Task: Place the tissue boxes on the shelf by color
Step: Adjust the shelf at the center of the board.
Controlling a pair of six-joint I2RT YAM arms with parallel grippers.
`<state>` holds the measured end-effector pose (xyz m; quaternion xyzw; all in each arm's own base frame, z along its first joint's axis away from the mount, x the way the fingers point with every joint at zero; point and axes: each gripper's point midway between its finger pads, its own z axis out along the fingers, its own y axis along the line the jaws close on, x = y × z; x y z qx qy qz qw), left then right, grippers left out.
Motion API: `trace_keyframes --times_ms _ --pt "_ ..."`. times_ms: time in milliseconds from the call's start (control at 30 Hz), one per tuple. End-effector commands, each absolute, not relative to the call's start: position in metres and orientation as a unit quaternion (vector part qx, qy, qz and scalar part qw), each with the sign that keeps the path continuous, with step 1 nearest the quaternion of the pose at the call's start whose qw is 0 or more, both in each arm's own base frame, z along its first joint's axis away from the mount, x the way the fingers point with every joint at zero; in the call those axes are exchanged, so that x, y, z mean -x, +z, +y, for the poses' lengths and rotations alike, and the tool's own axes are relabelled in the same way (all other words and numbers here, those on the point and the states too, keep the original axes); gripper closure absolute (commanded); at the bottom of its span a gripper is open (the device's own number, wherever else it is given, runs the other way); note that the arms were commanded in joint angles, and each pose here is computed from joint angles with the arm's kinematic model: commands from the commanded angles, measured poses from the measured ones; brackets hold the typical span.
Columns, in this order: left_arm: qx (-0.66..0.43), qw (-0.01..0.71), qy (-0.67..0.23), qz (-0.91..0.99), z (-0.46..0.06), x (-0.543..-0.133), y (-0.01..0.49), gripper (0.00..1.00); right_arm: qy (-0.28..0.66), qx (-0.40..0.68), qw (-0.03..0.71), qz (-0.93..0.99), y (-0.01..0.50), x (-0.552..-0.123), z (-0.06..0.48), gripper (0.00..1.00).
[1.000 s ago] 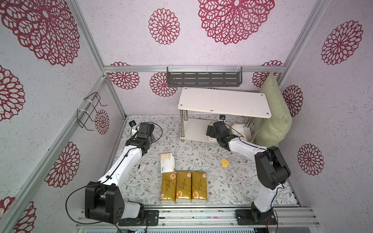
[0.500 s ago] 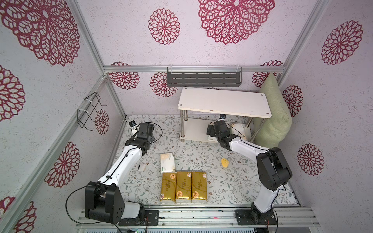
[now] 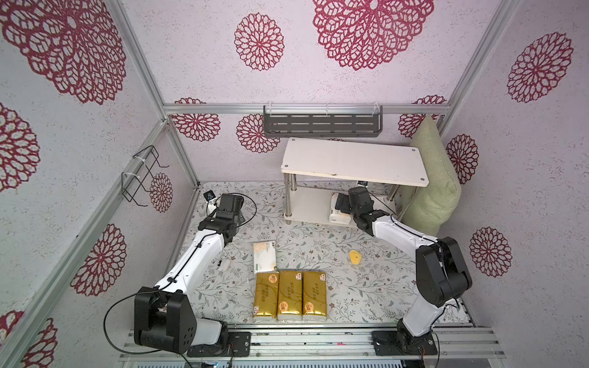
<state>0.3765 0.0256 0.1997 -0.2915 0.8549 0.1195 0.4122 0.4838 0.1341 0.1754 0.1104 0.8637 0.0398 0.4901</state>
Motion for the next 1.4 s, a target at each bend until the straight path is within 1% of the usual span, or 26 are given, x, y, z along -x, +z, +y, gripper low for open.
trace_keyframes --times_ms 0,333,800,1033,1233,1367 --pt "0.287 0.421 0.116 0.853 0.022 -0.375 0.206 0.03 0.068 -0.131 0.490 0.859 0.190 -0.481 0.124 0.01" --pt "0.289 0.420 0.112 0.853 0.021 -0.376 0.205 0.03 0.077 -0.154 0.475 0.863 0.180 -0.487 0.111 0.01" --pt "0.286 0.418 0.117 0.854 0.020 -0.375 0.204 0.03 0.094 -0.183 0.469 0.859 0.176 -0.511 0.102 0.01" --pt "0.284 0.417 0.119 0.855 0.020 -0.377 0.203 0.02 0.111 -0.180 0.466 0.859 0.180 -0.522 0.104 0.01" --pt "0.283 0.419 0.123 0.854 0.021 -0.376 0.206 0.03 0.133 -0.176 0.443 0.869 0.179 -0.531 0.107 0.01" --pt "0.283 0.416 0.124 0.855 0.022 -0.374 0.203 0.03 0.136 -0.176 0.442 0.869 0.177 -0.533 0.107 0.01"
